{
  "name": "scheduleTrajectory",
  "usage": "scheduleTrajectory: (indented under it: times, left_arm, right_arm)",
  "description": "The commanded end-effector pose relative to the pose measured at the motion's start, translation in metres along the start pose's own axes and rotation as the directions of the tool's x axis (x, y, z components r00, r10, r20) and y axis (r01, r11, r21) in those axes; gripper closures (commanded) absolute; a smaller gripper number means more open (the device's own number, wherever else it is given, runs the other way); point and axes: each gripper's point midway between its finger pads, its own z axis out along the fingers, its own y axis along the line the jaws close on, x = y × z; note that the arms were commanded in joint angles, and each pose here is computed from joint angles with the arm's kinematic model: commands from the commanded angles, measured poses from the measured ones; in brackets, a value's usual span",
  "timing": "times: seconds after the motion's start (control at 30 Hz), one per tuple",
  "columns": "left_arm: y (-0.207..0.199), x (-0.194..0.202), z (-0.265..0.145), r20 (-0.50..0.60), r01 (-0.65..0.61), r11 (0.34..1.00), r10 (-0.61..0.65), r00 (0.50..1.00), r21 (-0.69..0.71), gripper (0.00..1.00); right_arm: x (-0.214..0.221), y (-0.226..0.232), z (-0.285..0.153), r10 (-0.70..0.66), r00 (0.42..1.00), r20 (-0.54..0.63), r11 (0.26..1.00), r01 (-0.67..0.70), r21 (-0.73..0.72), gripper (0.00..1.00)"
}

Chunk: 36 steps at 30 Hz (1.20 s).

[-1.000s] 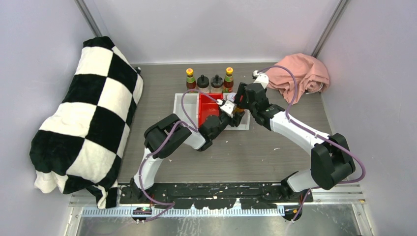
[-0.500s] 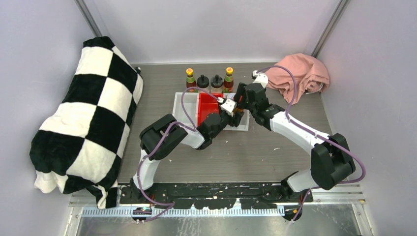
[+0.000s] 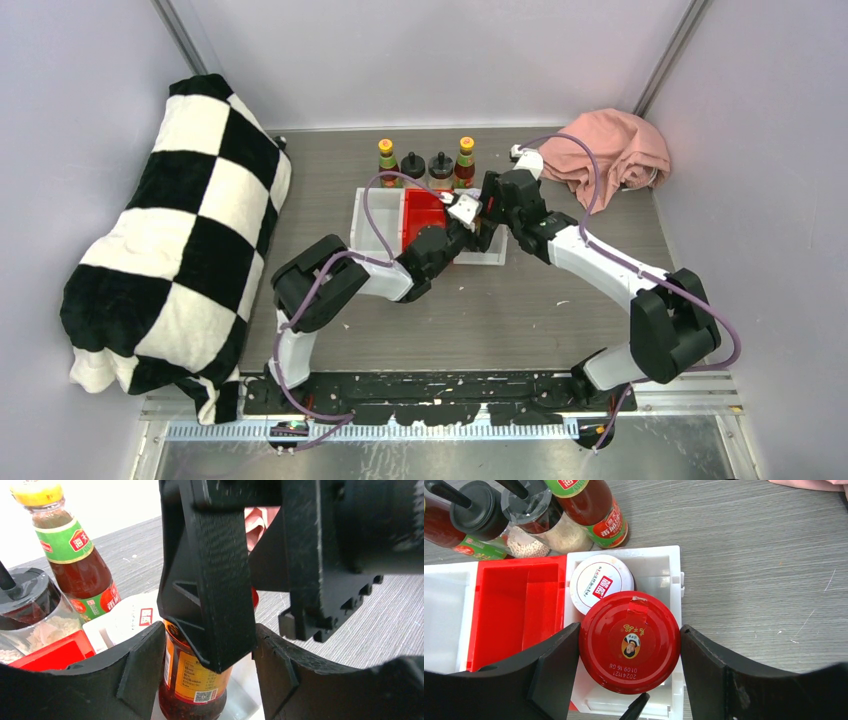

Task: Organize the condiment bottles
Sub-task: Place the bottle in the storage box.

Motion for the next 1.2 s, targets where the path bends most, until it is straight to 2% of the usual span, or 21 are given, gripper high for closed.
scheduleTrajectory:
  times: [0.0, 0.4, 0.8, 1.17]
  left_arm:
    - [0.001, -0.042, 0.000, 0.092, 0.006, 1.000, -0.004, 0.996, -0.016, 0.36]
    - [0.010, -0.068, -0.033, 0.087, 0.019, 0.997, -0.012, 0.996, -0.072, 0.40]
    - [0.016, -0.086, -0.073, -0.035, -0.072, 0.993, 0.069, 0.997, -0.096, 0.41]
    - [0.030, -0.115, -0.118, -0.078, -0.075, 0.981, 0.062, 0.995, -0.181, 0.43]
  right_arm:
    - [-0.054, 0.024, -0.006, 0.070, 0.986, 0.154, 0.995, -0.058, -0.079, 0.99]
    - [-0.060, 0.031, -0.007, 0.041, 0.988, 0.152, 0.995, -0.026, -0.098, 0.99]
    - [-0.065, 0.043, -0.005, 0.000, 0.989, 0.147, 0.990, 0.020, -0.137, 0.99]
    - [-0.048, 0.063, -0.001, -0.085, 0.987, 0.134, 0.975, 0.110, -0.195, 0.99]
